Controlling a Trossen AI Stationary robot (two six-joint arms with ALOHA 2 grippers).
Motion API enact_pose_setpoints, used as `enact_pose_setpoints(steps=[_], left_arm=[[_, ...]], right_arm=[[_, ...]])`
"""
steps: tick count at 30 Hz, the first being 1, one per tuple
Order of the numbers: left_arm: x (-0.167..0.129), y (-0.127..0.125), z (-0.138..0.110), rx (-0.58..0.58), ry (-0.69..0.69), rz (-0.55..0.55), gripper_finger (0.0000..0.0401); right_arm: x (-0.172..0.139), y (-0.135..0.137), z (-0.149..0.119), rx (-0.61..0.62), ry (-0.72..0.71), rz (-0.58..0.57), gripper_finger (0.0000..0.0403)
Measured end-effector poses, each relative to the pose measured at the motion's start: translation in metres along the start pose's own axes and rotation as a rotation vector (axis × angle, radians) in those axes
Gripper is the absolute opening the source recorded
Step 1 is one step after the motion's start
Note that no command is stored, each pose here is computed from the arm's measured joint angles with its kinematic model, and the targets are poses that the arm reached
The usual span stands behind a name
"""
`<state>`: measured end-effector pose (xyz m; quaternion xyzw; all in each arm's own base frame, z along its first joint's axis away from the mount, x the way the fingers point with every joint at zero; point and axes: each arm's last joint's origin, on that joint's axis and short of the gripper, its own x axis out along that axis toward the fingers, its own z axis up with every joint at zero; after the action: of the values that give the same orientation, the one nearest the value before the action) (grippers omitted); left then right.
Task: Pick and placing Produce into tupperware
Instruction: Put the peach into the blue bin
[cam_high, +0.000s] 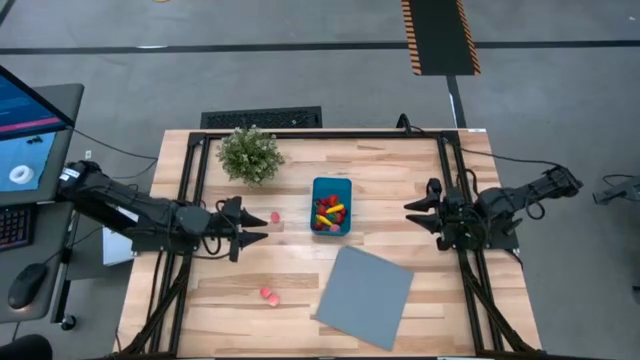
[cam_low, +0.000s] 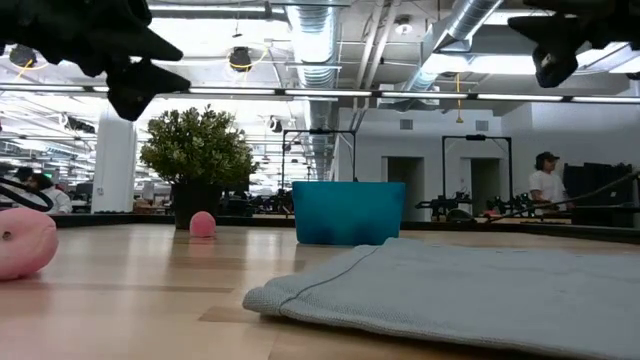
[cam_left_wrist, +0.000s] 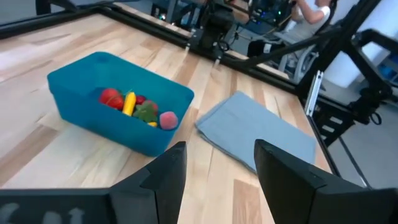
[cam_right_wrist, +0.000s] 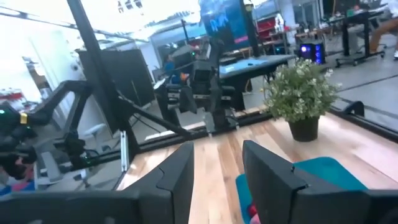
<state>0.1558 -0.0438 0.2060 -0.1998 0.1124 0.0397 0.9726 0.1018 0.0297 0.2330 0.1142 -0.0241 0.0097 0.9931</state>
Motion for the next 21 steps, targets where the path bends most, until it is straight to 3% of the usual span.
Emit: enact_pose_setpoints(steps=[11, 16, 21], left_arm=[[0.01, -0.005, 0.002, -0.015, -0.059, -0.008, 0.0178], [0.01, -0.004, 0.0, -0.016, -0.045, -0.002, 0.0178], [0.01, -0.005, -0.002, -0.029, 0.006, -0.063, 0.0178]], right_arm=[[-0.009, -0.021, -0.03, -0.001, -0.039, -0.017, 0.0159], [-0.01, -0.033, -0.047, 0.013, -0.042, -0.094, 0.0159], [-0.008, -0.04, -0.056, 0.035, -0.025, -0.156, 0.0159]])
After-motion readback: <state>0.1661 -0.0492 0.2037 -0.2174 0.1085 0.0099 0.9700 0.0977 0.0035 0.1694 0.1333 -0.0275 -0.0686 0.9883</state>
